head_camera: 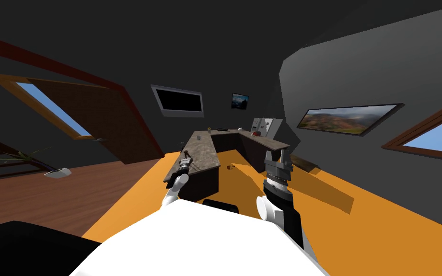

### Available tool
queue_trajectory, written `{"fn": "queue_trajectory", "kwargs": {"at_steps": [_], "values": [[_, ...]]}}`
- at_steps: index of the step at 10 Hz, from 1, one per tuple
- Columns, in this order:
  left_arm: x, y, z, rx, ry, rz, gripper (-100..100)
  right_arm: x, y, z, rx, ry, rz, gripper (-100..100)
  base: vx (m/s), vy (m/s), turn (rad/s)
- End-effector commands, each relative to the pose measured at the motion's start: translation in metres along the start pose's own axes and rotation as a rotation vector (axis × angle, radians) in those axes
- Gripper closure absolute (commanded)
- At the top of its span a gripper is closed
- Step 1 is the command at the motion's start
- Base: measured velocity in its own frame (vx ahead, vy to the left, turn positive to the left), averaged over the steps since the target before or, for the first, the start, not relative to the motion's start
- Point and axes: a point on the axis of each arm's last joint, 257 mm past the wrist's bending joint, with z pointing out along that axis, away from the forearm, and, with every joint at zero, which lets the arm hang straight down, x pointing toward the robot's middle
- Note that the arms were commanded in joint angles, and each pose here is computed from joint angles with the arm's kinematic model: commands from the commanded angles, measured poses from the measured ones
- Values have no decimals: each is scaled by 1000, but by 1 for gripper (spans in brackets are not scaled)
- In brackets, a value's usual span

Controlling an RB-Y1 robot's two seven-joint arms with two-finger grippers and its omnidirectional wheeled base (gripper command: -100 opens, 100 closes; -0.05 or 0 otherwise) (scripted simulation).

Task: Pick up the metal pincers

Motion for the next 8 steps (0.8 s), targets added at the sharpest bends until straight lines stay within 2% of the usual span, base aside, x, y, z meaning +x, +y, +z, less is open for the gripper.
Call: {"fn": "queue_trajectory", "kwargs": {"at_steps": [1,2,3,4,5,6,8], "values": [[10,-4,-1,6,16,2,100,0,0,0,0,0,0,0,12,2,7],[3,-8,-13,-7,-7,-6,100,0,0,0,0,0,0,0,66,-16,-78],[4,-15,-19,0,-7,3,100,0,0,0,0,0,0,0,82,-27,-38],[10,-22,-25,7,3,12,100,0,0,0,0,0,0,0,48,-14,3],[18,-22,-24,7,18,10,100,0,0,0,0,0,0,0,16,-3,9],[16,-25,-36,-7,0,2,100,0,0,0,0,0,0,0,75,-21,-61],[24,-37,-48,5,10,20,100,0,0,0,0,0,0,0,69,-22,-26]]}}
